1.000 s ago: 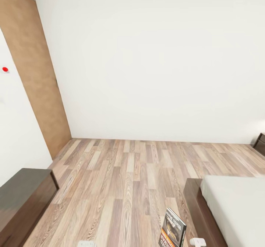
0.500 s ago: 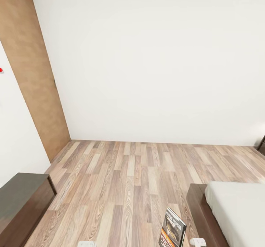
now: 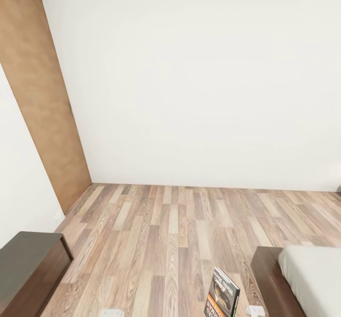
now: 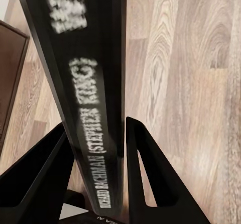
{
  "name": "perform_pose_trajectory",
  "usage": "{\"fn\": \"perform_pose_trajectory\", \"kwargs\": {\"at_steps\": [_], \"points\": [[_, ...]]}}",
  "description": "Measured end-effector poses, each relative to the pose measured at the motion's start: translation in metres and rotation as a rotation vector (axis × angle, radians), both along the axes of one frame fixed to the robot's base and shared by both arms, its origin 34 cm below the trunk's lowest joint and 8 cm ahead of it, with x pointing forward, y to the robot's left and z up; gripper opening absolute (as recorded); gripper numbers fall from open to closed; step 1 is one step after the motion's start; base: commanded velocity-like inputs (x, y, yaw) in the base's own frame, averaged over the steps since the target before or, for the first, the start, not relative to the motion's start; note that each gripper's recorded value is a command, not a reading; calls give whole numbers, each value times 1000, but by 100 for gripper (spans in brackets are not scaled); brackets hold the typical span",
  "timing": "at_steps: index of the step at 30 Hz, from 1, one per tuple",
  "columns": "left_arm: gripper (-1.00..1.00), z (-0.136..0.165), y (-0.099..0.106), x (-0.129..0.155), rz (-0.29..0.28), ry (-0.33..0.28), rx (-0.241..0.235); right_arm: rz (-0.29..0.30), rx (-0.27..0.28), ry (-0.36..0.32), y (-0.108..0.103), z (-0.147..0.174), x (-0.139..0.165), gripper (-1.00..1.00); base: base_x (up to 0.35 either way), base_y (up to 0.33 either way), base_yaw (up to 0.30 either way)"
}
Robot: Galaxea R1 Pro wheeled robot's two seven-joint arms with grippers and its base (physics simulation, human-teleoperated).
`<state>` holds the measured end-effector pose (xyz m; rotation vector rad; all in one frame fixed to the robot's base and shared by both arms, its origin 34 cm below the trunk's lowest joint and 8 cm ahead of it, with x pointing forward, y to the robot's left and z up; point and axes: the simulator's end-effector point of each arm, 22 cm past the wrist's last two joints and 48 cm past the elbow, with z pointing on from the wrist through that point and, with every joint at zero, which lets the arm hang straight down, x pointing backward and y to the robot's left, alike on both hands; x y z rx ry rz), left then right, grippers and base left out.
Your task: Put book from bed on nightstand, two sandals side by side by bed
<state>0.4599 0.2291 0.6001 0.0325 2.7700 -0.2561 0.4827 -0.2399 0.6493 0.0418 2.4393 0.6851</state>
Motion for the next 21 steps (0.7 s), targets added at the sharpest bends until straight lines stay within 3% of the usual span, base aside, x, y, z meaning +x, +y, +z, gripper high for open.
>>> {"fn": "perform_pose_trajectory", "kwargs": {"at_steps": [21], "points": [[100,0,-1,0,0,0,-1,0,0,0,0,0,0,-100,311,76,0]]}}
